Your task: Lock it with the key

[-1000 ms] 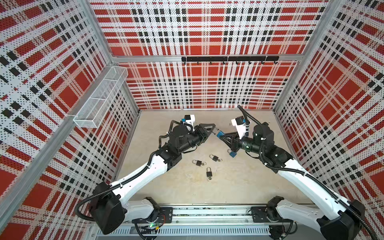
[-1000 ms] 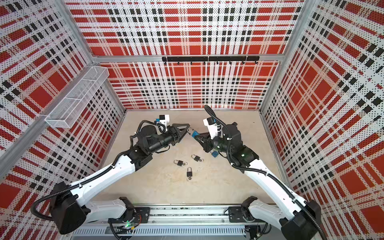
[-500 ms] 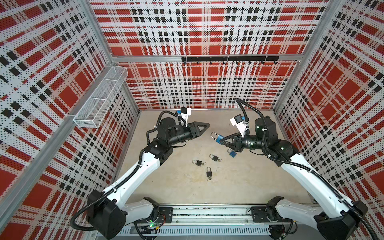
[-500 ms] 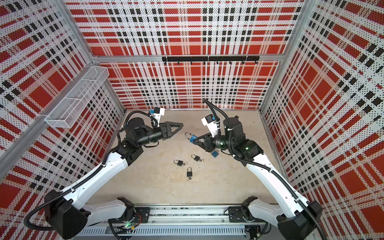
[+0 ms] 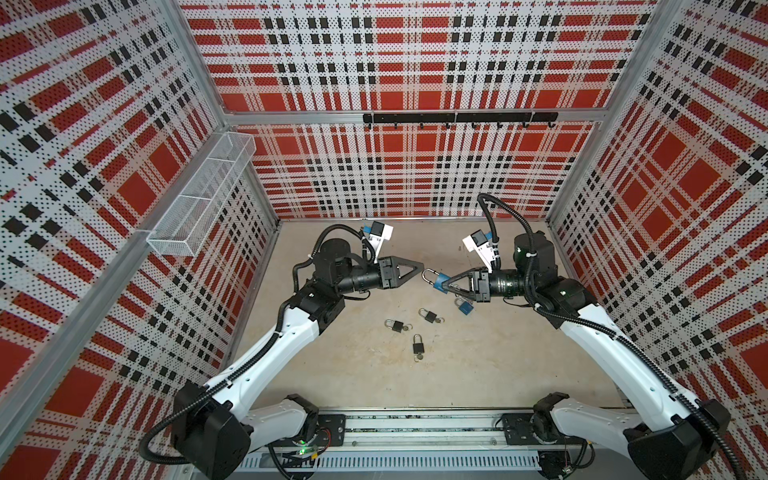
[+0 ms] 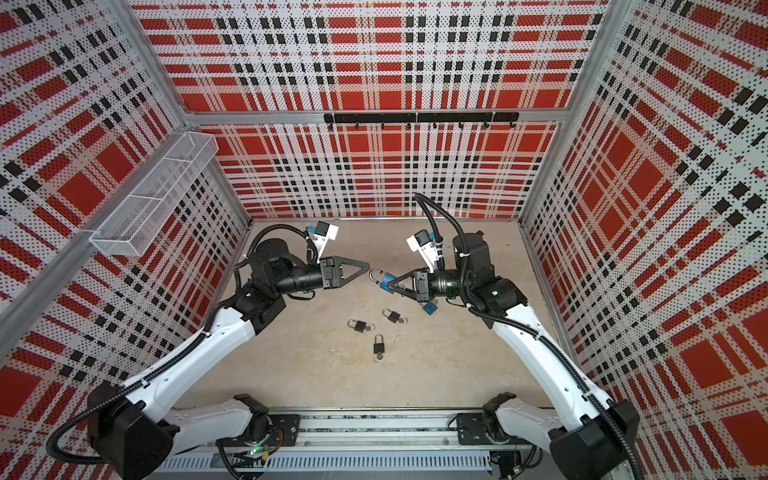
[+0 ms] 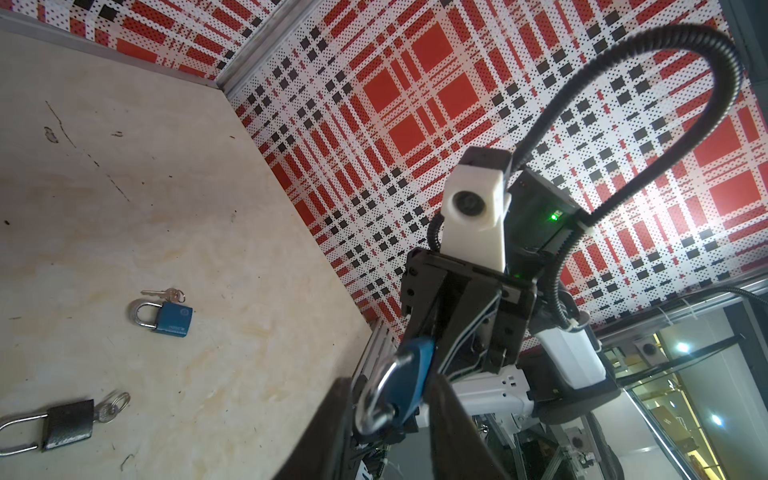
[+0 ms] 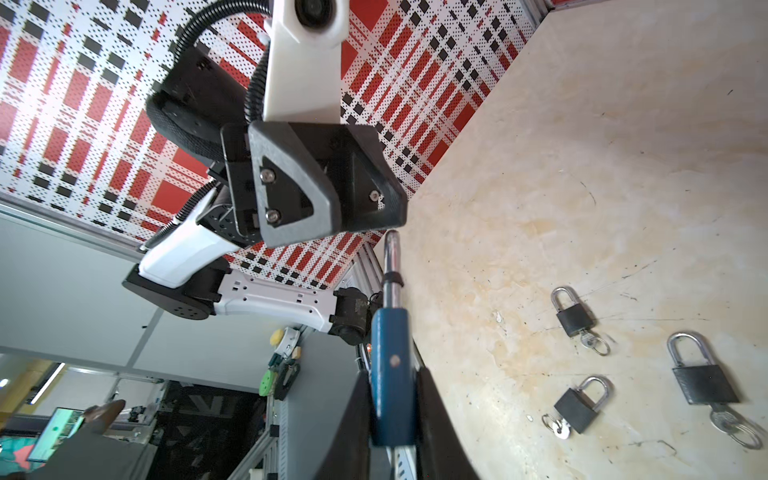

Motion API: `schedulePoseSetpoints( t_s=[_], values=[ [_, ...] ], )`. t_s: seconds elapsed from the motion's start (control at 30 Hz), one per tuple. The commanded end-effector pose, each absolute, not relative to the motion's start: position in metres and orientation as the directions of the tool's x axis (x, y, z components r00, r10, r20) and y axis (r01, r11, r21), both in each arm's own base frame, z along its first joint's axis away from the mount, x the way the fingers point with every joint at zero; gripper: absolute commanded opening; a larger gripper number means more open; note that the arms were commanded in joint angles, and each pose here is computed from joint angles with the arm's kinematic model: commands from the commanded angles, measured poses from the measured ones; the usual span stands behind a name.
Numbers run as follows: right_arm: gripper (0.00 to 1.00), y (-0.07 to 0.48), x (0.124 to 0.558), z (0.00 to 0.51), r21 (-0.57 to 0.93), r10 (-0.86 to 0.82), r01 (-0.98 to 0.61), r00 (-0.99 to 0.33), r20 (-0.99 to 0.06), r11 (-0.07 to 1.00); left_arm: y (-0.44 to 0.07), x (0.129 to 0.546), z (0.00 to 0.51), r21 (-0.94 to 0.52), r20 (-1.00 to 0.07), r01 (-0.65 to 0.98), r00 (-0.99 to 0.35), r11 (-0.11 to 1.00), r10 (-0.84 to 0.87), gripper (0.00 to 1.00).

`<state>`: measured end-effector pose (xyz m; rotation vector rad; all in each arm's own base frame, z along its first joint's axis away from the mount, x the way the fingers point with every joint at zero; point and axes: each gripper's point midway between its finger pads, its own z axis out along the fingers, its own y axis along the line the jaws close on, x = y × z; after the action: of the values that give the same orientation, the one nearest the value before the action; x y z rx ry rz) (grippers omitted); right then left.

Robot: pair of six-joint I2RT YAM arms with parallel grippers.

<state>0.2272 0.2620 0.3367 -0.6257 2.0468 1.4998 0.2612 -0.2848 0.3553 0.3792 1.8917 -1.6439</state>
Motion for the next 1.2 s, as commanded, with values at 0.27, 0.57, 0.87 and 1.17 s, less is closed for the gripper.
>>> schedulePoseSetpoints(
  t_s=[0.27,0.57,0.87,1.17],
  values=[
    [0.0,0.268,0.222,0.356,0.717,-0.054,-0.677,-0.732,-0.679,0.166,-0.284,0.255,0.359,-0.785,-0.618,0.596,-0.771,0.169,-0.155,0.38],
    [0.0,0.269,0.223,0.35,0.728,-0.059,-0.664,-0.745,-0.665,0.171,-0.292,0.253,0.367,-0.786,-0.618,0.605,-0.771,0.127,-0.151,0.3],
    [0.0,0.27,0.225,0.353,0.727,-0.054,-0.666,-0.742,-0.668,0.17,-0.293,0.249,0.361,-0.795,-0.607,0.595,-0.783,0.118,-0.134,0.25],
    [0.0,0.27,0.225,0.356,0.727,-0.049,-0.667,-0.742,-0.669,0.162,-0.293,0.248,0.358,-0.797,-0.603,0.592,-0.787,0.119,-0.13,0.2]
  ],
)
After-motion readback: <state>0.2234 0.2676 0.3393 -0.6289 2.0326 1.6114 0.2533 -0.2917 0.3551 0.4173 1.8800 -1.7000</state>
